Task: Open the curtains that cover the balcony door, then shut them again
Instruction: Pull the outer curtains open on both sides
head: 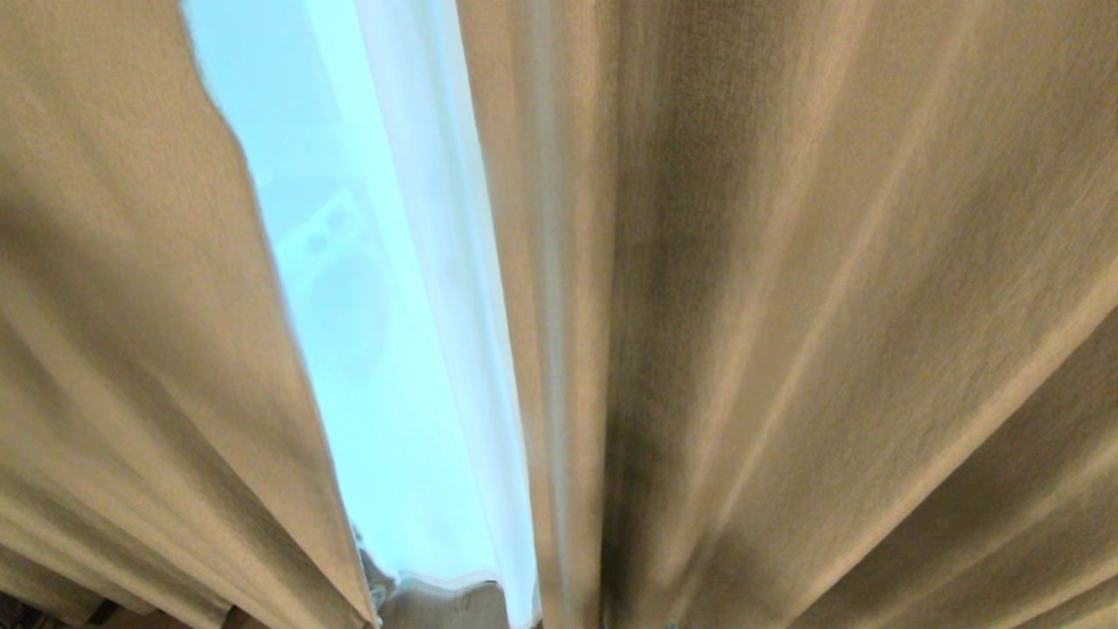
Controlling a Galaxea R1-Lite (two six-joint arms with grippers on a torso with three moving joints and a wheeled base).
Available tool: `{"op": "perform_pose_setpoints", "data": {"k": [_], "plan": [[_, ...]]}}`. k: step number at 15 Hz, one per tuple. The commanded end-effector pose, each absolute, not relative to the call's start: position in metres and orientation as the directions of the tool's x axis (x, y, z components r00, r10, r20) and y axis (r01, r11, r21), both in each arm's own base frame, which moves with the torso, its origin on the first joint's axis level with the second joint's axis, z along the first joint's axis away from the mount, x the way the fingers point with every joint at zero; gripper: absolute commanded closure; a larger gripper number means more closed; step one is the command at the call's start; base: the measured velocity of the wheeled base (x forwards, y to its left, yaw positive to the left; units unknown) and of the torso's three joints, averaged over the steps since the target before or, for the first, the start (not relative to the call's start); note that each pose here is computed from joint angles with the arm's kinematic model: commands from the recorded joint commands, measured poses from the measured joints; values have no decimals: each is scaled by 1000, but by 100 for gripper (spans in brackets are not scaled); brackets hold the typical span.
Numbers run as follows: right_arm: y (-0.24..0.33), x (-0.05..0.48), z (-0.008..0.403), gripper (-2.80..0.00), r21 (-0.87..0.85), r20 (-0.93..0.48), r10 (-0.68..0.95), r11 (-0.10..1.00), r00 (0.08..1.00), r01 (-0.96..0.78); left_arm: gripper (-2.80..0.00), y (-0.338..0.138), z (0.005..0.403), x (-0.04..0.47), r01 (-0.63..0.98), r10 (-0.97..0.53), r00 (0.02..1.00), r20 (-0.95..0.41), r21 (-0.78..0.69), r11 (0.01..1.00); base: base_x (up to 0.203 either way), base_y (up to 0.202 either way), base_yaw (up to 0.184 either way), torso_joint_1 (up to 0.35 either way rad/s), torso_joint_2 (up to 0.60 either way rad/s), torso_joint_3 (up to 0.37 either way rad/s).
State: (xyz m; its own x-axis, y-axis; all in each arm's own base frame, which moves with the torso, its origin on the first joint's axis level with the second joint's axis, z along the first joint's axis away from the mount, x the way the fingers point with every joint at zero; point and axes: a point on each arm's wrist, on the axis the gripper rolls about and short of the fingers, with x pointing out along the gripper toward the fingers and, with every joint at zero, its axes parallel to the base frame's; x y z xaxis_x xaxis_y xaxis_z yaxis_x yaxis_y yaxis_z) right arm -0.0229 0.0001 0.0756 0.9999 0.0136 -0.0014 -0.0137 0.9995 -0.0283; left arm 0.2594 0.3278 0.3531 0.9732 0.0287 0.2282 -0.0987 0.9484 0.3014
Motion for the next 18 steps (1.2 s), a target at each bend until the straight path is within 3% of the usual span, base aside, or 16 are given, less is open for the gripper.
{"op": "perform_pose_setpoints", "data": {"k": [1,18], "plan": [[0,-23,76,0,-29,-2,15,999,1000,-15,0,336,349,258,-109,33,970,240,310,945,0,0,0,0,0,0],[0,-23,76,0,-29,-2,14,999,1000,-14,0,367,332,235,-152,87,972,218,301,942,0,0,0,0,0,0]]}}
